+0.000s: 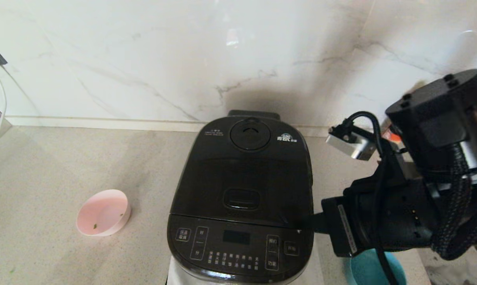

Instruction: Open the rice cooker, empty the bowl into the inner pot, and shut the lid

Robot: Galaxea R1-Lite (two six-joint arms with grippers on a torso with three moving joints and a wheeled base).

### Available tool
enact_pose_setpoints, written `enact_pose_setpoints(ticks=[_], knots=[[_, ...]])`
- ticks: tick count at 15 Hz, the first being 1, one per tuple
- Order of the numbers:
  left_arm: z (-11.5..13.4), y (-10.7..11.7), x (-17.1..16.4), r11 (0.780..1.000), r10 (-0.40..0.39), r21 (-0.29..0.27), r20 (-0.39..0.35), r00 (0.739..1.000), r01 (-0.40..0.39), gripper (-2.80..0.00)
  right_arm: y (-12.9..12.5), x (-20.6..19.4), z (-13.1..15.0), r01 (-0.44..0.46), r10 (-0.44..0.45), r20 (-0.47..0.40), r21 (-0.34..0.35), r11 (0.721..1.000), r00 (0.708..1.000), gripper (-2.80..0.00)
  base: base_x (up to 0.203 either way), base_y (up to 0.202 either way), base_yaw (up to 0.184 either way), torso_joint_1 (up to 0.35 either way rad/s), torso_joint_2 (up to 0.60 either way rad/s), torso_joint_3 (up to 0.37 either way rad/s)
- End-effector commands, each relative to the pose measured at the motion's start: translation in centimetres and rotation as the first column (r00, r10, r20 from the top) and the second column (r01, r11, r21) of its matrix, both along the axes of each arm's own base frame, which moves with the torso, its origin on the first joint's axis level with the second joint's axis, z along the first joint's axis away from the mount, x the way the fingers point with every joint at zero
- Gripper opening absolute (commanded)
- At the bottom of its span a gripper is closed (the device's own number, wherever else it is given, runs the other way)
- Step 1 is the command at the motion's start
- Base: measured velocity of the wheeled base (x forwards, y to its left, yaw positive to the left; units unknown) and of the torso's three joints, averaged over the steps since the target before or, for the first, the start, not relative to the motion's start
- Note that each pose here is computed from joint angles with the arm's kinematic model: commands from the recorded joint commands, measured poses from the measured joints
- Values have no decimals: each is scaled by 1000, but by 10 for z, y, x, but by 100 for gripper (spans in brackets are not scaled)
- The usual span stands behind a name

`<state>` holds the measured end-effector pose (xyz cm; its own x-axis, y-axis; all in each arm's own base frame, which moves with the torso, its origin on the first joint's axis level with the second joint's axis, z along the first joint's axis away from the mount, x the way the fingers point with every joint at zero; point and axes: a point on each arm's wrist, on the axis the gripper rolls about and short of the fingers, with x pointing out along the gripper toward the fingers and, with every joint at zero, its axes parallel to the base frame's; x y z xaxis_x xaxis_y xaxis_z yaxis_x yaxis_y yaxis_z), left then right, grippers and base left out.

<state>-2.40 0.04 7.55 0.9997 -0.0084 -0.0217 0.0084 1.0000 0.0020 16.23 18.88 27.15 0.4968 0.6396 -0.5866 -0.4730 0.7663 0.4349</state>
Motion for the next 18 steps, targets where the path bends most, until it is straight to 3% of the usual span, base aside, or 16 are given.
enact_pose_setpoints(ticks=[1,4,6,7,9,11,13,14,15,17,18], knots=[[0,0,0,1000,1,0,0,1000,-1,-280,-16,-12,30,66,-72,122,49,997,990,-280,0,0,0,0,0,0],[0,0,0,1000,1,0,-1,1000,-1,-280,-35,-24,49,163,-167,250,39,986,954,-280,0,0,0,0,0,0],[0,0,0,1000,1,0,-1,1000,-1,-280,-45,-25,53,337,-307,365,-21,941,879,-280,0,0,0,0,0,0],[0,0,0,1000,0,0,-1,1000,0,-280,-52,-27,54,446,-378,439,-60,893,815,-280,0,0,0,0,0,0],[0,0,0,1000,1,0,-1,1000,-1,-280,-80,-36,63,672,-497,591,-106,733,635,-280,0,0,0,0,0,0],[0,0,0,1000,1,0,0,1000,-1,-280,-120,-49,60,775,-536,647,-140,616,542,-280,0,0,0,0,0,0],[0,0,0,1000,0,0,-1,1000,0,-280,-153,-75,41,832,-558,671,-163,531,488,-280,0,0,0,0,0,0],[0,0,0,1000,1,0,-1,1000,-1,-280,-168,-86,30,877,-594,678,-167,450,433,-280,0,0,0,0,0,0],[0,0,0,1000,1,0,-1,1000,-1,-280,-182,-98,21,922,-634,685,-155,355,359,-280,0,0,0,0,0,0],[0,0,0,1000,1,0,-1,1000,-1,-280,-200,-133,-6,968,-679,694,-116,221,238,-280,0,0,0,0,0,0],[0,0,0,1000,1,0,-1,1000,-1,-280,-204,-148,-26,980,-689,697,-116,162,196,-280,0,0,0,0,0,0]])
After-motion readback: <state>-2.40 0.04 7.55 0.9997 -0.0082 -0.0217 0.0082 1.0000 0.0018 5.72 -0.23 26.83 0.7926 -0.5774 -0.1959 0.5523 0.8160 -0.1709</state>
